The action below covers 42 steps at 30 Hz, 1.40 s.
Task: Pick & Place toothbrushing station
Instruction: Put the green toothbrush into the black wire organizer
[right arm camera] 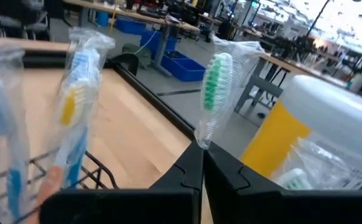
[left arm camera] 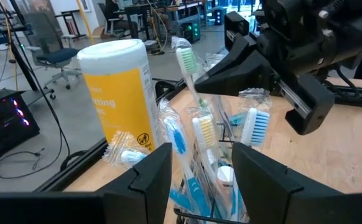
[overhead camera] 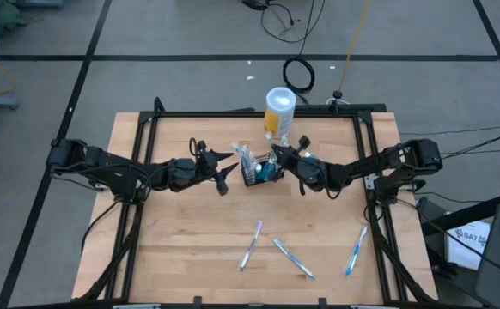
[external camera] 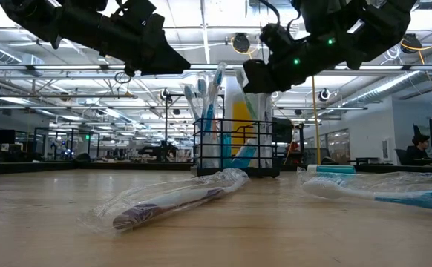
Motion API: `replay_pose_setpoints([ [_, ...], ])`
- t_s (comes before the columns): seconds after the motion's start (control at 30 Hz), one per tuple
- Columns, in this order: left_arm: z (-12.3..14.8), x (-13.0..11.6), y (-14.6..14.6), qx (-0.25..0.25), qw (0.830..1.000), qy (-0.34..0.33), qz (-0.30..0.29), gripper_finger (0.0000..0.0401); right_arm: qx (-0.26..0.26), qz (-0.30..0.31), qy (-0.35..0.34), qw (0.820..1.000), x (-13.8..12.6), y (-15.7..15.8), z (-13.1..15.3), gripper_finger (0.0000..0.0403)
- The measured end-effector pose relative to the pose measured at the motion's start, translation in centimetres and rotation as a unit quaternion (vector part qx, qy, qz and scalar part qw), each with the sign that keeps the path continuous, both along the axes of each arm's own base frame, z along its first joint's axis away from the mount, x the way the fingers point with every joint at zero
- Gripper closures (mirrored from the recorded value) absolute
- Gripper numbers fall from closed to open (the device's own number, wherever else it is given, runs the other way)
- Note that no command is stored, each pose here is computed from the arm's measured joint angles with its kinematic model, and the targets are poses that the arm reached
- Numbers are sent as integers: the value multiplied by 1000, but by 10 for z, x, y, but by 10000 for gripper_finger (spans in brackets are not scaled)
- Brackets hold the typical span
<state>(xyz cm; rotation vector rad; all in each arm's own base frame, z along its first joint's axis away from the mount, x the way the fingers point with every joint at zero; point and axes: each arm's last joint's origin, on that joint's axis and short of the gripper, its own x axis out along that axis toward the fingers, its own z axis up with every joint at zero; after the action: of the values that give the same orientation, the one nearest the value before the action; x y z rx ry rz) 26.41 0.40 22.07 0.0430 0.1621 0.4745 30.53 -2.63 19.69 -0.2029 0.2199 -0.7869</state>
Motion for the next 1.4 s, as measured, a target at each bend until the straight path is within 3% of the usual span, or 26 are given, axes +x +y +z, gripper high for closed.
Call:
replay_pose_setpoints([
  [0.57, 0, 0, 0, -1, 1000, -1, 0, 226, 7, -6, 9, 1000, -1, 4, -3, 393],
  [0.87, 0, 0, 0, -1, 1000, 0, 0, 226, -4, 11, 10, 1000, -1, 14, 1, 331],
  [1.1, 0, 0, 0, -1, 1000, 0, 0, 226, -15, 29, -28, 999, -8, 25, 22, 268],
  [1.3, 0, 0, 0, -1, 1000, 0, 0, 226, -59, 58, -108, 991, -12, 23, 52, 257],
  [1.4, 0, 0, 0, -1, 1000, -2, 0, 226, -66, 94, -110, 987, -11, 15, 53, 256],
])
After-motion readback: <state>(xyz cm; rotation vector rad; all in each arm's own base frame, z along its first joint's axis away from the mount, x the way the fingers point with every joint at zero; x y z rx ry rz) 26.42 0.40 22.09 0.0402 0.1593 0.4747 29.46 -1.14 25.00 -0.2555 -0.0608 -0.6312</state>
